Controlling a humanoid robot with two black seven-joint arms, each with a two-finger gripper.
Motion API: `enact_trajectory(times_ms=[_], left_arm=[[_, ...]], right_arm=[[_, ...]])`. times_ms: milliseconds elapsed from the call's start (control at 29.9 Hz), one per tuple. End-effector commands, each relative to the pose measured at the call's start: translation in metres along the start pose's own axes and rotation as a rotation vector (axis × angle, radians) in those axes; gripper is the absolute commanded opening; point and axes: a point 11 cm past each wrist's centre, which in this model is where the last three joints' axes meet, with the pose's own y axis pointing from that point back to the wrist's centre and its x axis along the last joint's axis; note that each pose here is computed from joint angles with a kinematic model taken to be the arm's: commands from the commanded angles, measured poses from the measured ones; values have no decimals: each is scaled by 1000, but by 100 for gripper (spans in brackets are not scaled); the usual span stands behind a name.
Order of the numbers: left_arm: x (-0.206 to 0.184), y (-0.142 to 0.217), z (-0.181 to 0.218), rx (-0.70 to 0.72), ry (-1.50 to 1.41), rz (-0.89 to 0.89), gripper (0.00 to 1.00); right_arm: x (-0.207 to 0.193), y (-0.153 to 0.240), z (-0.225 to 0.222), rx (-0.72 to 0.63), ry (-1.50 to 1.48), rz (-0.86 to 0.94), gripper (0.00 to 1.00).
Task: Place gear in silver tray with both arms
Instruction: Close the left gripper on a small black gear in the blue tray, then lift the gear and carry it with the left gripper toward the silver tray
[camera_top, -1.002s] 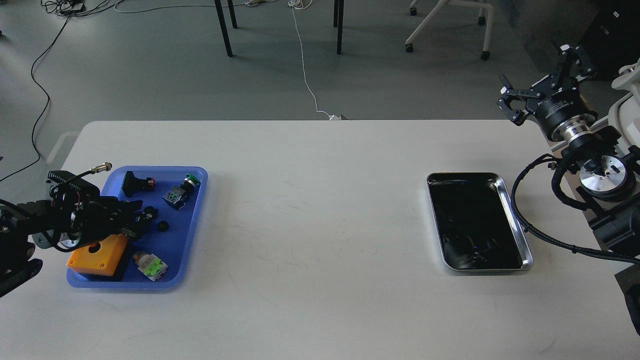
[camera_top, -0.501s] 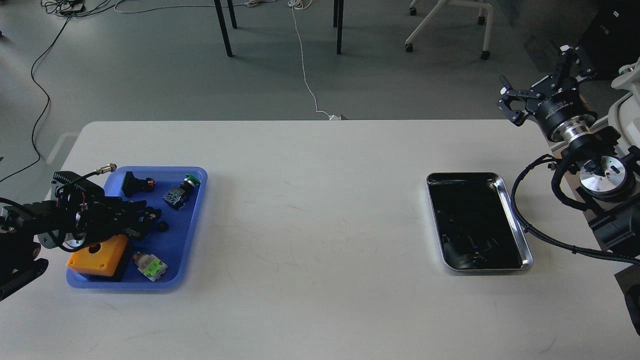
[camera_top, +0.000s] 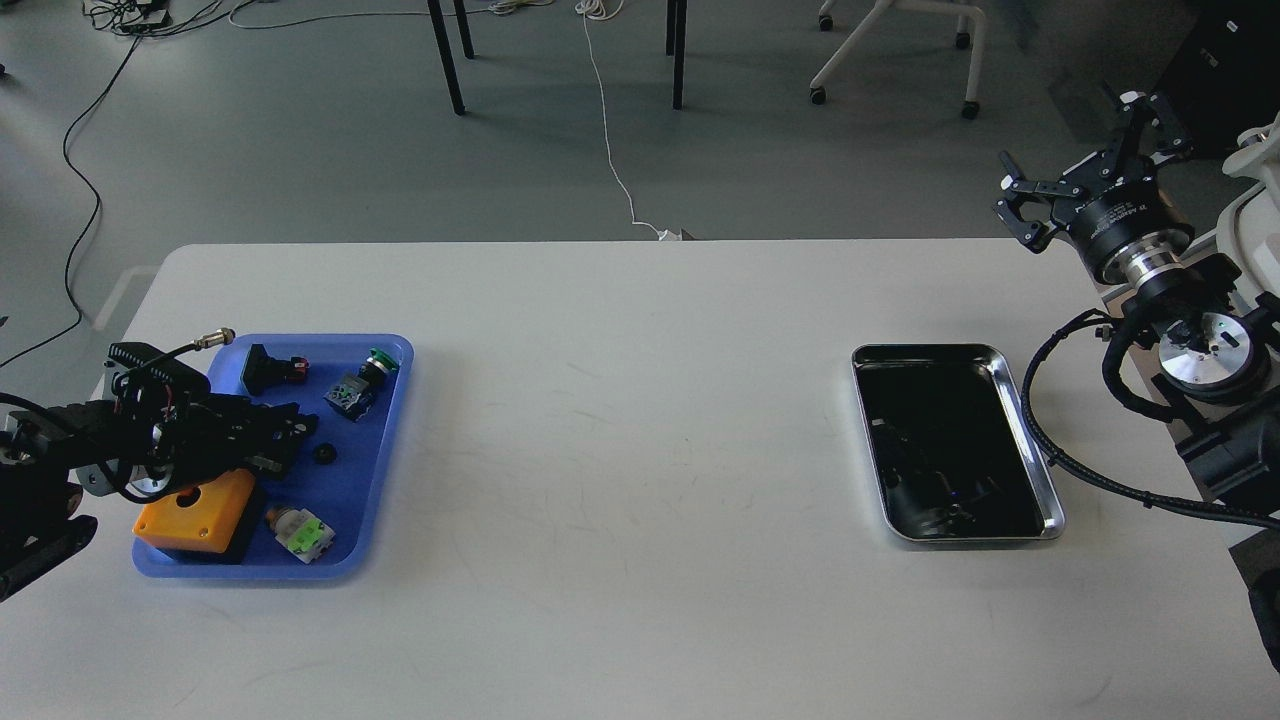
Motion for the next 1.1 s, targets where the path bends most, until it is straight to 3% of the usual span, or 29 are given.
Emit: enact_trajectory(times_ms=[0,301,601,768,869,1069], left_arm=[[17,8,-6,-6,-13,27,20],[68,50,-5,-50,-56,100,21],[181,66,53,-202,-191,262,21],[247,35,140,-382,-305,291,21],[251,11,198,-495,-346,272,21],[231,-35,279,-572,-342,238,21]], right_arm=[[-1,0,0,1,0,-1,100],[0,0,0,0,0,-1,100],[0,0,-4,7,3,-1,100],[5,4,-9,13,7,7,100],[19,15,-19,19,28,38,100],[43,42,-23,1,47,78,100]])
